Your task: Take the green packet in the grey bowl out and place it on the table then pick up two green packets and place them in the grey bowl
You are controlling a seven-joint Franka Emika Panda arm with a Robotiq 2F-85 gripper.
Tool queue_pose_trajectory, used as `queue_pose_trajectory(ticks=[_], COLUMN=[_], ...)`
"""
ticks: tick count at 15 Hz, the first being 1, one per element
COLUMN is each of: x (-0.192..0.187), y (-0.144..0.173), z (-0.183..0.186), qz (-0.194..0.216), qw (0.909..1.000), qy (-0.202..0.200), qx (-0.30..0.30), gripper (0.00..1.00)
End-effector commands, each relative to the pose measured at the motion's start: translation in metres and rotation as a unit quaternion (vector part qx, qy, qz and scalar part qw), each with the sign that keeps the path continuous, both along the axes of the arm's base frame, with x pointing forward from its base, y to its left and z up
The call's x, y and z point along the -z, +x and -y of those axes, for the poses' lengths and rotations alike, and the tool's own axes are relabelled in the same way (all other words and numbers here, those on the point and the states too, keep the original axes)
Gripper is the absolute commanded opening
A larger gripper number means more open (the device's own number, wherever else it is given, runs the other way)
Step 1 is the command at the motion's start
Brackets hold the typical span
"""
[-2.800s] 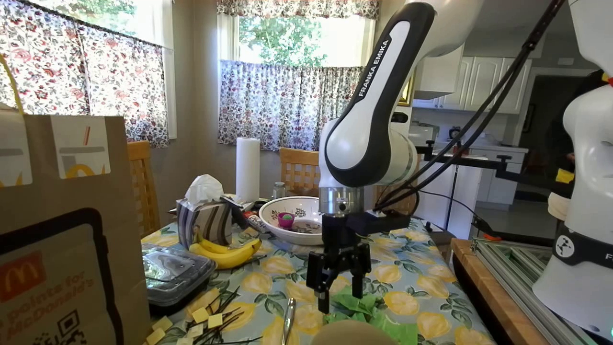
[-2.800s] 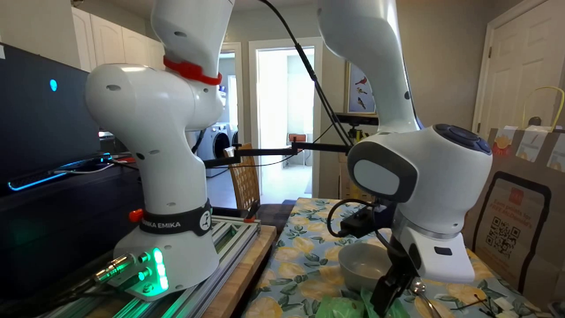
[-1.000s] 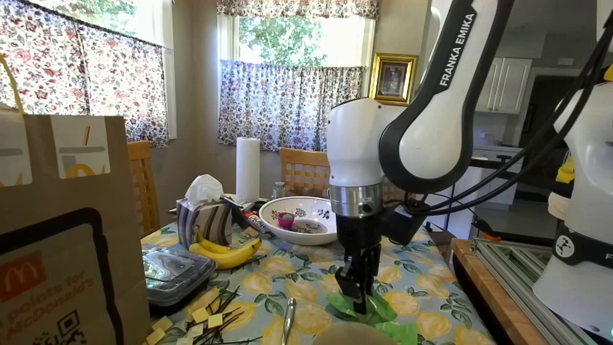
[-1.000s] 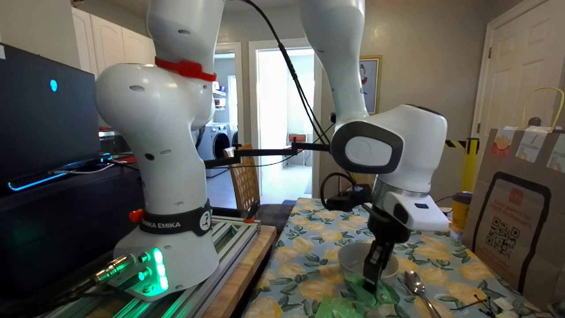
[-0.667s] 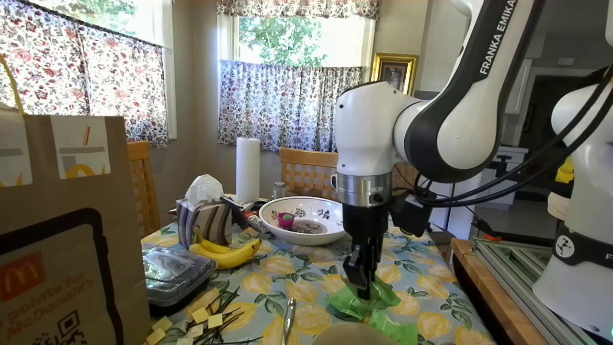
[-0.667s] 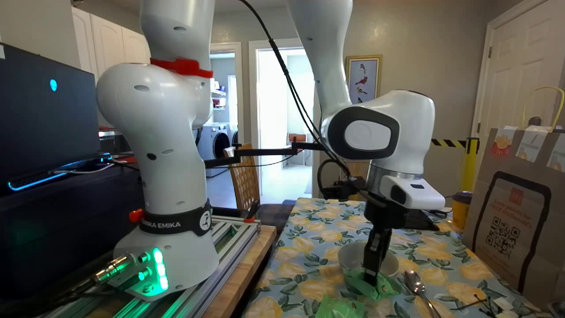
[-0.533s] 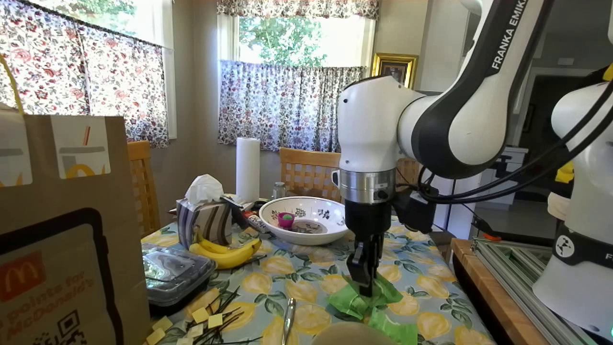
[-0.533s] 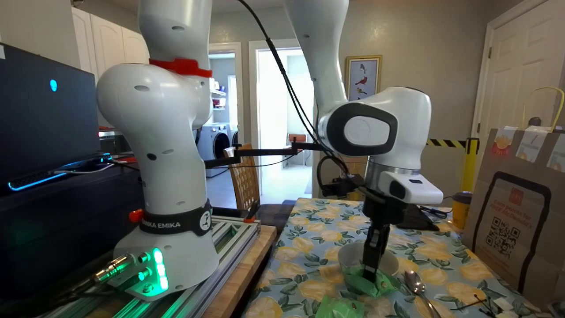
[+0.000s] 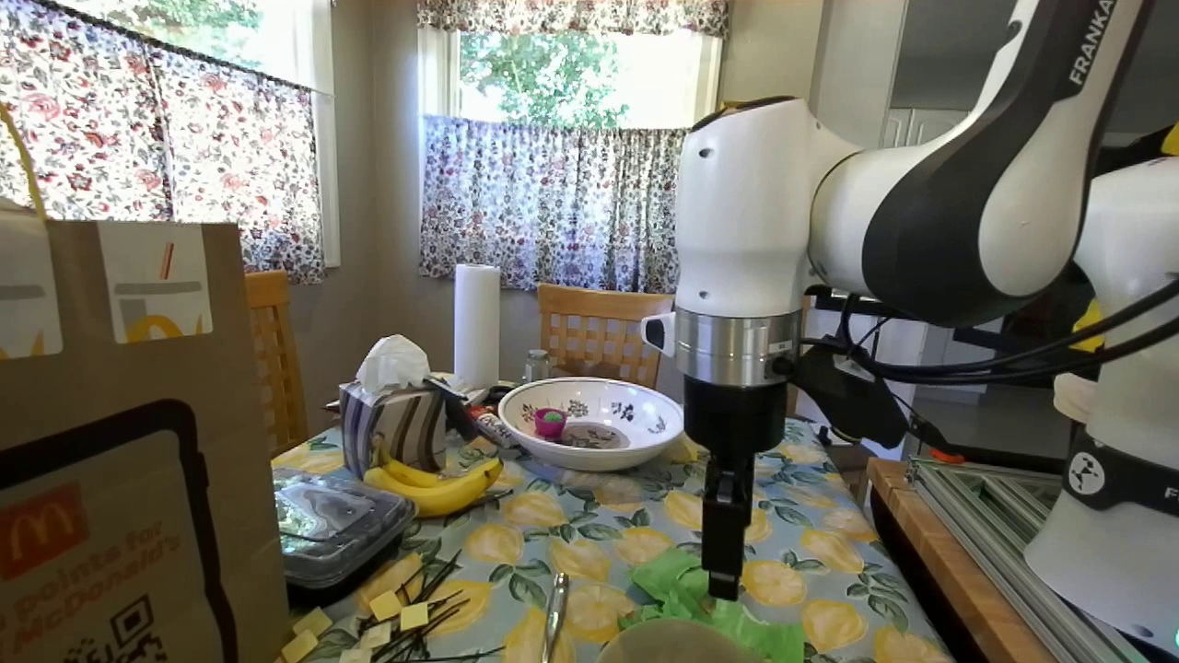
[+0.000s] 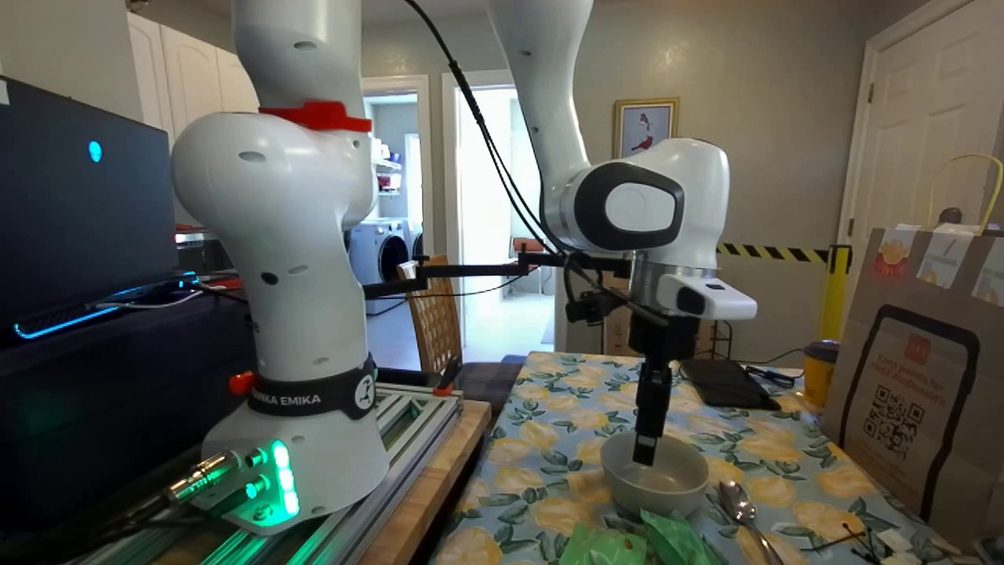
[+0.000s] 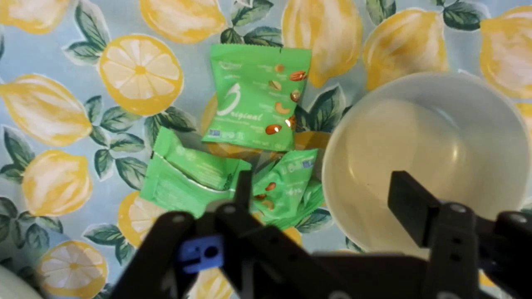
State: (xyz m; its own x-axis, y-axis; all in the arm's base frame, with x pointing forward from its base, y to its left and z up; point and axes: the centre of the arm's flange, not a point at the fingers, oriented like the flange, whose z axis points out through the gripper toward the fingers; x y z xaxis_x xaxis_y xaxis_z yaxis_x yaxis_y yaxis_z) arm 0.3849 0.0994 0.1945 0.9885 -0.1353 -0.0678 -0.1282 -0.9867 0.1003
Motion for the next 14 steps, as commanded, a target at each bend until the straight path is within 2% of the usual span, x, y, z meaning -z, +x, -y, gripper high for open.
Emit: queue_pose_trajectory(ticks=[1, 3, 5, 7, 9, 11, 14], x=[-0.006, -0.002, 0.005, 0.014, 0.023, 0.036, 0.047], y=[-0.007, -0.003, 0.003, 0.008, 0.014, 0.023, 0.032], z=[0.005, 0.023, 0.048, 0.072, 0.092, 0.103, 0.103], qz=[0.009, 0.016, 0.032, 0.048, 0.067, 0.071, 0.061], qw=[0.9999, 0.9991, 0.9938, 0.9840, 0.9696, 0.9581, 0.9455], qy=[-0.007, 0.017, 0.045, 0.065, 0.092, 0.109, 0.143], qx=[0.001, 0.035, 0.097, 0.159, 0.217, 0.255, 0.286], gripper=[1.00, 1.00, 1.00, 1.00, 1.00, 1.00, 1.00])
